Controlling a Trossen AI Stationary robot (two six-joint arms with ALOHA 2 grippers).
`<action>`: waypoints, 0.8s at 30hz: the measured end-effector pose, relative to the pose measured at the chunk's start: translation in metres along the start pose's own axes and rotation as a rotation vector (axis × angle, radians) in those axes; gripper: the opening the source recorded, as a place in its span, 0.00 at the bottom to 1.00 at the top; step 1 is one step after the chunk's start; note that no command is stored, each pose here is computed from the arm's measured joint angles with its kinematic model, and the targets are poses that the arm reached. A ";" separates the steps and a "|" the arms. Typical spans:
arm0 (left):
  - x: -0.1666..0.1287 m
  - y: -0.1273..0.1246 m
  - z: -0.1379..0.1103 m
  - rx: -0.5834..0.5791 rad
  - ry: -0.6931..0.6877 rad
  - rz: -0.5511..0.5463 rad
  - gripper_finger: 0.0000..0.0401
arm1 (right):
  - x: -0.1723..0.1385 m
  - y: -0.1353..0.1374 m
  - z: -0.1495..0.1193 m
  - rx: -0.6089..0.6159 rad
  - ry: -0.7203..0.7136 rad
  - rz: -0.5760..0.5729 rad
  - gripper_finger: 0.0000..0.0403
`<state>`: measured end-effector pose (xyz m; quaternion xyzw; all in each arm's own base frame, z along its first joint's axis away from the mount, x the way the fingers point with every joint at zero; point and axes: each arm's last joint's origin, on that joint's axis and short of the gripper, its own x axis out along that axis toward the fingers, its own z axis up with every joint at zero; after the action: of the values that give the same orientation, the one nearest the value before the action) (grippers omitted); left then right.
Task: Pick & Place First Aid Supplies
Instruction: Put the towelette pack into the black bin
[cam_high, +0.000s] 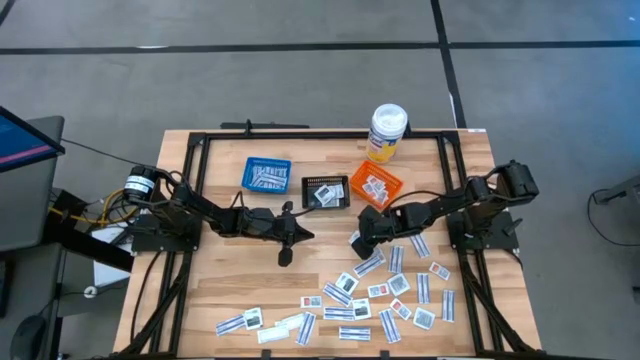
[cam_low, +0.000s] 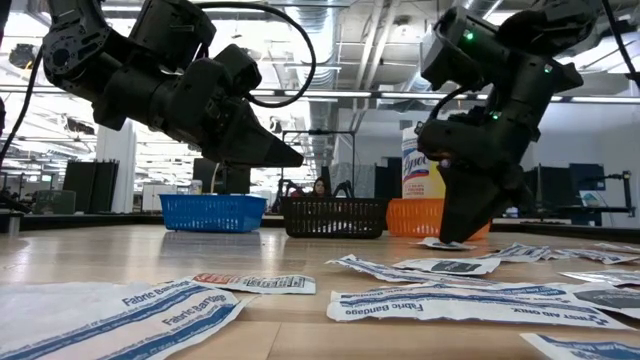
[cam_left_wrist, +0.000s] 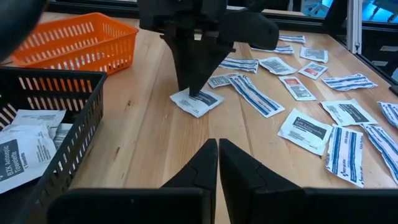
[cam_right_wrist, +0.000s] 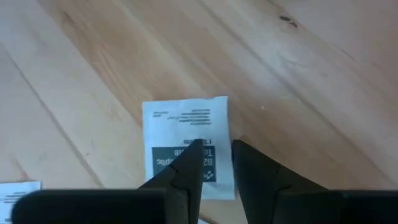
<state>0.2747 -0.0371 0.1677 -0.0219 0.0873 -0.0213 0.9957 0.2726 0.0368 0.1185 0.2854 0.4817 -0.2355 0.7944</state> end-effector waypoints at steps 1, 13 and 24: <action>0.000 0.000 0.000 0.000 0.000 0.000 0.04 | 0.003 0.000 -0.001 -0.002 0.010 -0.005 0.20; 0.000 0.000 0.000 0.000 0.000 0.000 0.04 | -0.004 0.014 0.011 -0.136 0.055 -0.003 0.04; -0.001 -0.006 0.000 0.004 0.000 -0.023 0.04 | -0.054 0.049 0.062 -0.392 -0.163 0.025 0.01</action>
<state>0.2737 -0.0435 0.1678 -0.0210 0.0871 -0.0327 0.9954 0.3208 0.0350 0.2012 0.1115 0.4490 -0.1498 0.8738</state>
